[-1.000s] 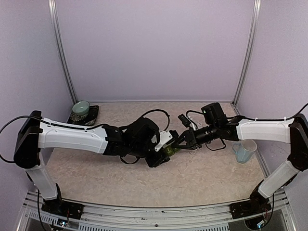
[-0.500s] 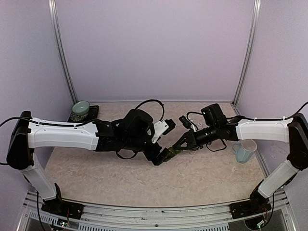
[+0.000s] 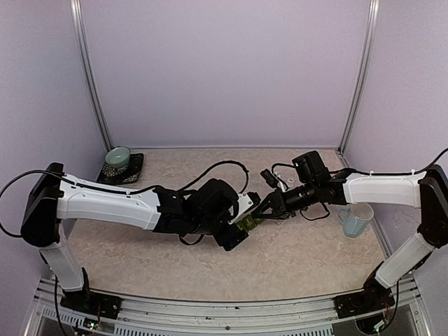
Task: Sort the pills into containers
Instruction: Open the lid of the pill container.
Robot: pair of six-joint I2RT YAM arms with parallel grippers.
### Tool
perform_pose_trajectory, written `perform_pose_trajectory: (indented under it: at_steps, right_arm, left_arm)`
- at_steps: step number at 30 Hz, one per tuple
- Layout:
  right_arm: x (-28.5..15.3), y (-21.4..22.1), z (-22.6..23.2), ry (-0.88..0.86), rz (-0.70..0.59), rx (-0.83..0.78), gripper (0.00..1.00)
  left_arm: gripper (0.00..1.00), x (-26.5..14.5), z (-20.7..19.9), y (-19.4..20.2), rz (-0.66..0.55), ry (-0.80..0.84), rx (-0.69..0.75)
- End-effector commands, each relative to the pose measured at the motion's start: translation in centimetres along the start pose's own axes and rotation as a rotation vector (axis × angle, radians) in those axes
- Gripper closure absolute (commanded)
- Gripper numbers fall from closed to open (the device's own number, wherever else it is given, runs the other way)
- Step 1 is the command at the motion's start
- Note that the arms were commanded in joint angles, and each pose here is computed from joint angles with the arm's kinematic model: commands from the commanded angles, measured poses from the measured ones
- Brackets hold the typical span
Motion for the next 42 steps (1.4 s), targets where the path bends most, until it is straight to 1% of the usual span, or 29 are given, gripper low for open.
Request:
perform_pose_trajectory:
  at_steps: [1,10,18,21,23,24,26,28,31,33,37,40,42]
  right_arm:
    - [-0.1,-0.6,0.3,-0.017,-0.001,-0.001,0.78]
    - [-0.2,-0.7,0.5,-0.031,-0.004,-0.003,0.78]
    - [-0.4,-0.9,0.6,-0.037,-0.008,-0.001,0.78]
    - [-0.4,-1.0,0.7,-0.044,-0.009,-0.001,0.78]
    - [-0.5,-1.0,0.7,-0.045,-0.010,-0.001,0.78]
    - [-0.4,-0.9,0.7,-0.043,-0.007,0.001,0.78]
    - [-0.4,-0.9,0.7,-0.042,-0.007,0.000,0.78]
    - [-0.4,-0.9,0.7,-0.040,-0.006,0.002,0.78]
    - [-0.5,-1.0,0.8,-0.042,-0.009,0.001,0.78]
    - [-0.5,-1.1,0.8,-0.044,-0.011,-0.002,0.78]
    - [-0.5,-1.2,0.7,-0.044,-0.009,0.000,0.78]
    - [-0.4,-1.1,0.7,-0.043,-0.007,0.000,0.78]
    - [-0.3,-1.0,0.5,-0.041,-0.005,0.002,0.78]
  left_arm:
    - [0.13,-0.3,0.2,-1.9,-0.059,-0.070,0.025]
    - [0.12,0.7,-0.3,-1.6,-0.026,-0.045,0.061]
    - [0.13,0.8,-0.5,-1.2,-0.011,-0.010,0.070]
    - [0.22,0.9,-0.3,-1.3,-0.008,-0.015,0.068]
    - [0.30,0.9,-0.2,-1.4,-0.005,-0.014,0.067]
    - [0.32,0.9,-0.2,-1.4,-0.003,-0.013,0.070]
    - [0.30,0.9,-0.3,-1.5,-0.003,-0.010,0.072]
    - [0.20,0.9,-0.3,-1.5,0.000,-0.008,0.074]
    - [0.19,1.0,-0.3,-1.5,0.003,-0.009,0.074]
    - [0.20,1.0,-0.2,-1.5,0.003,-0.017,0.075]
    - [0.27,1.0,-0.1,-1.5,0.004,-0.028,0.075]
    - [0.37,1.0,-0.1,-1.4,0.006,-0.026,0.077]
    - [0.47,0.9,-0.1,-1.4,0.007,-0.020,0.077]
Point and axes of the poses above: each gripper's point midway between its finger pads, its own x axis out along the fingers, its own z axis along the line the jaws close on, y = z × x, the point moved 8 cm from there along -x, back along the fingers, and after that the axes turned 15 degrees about -x, right-handed, at the moved point
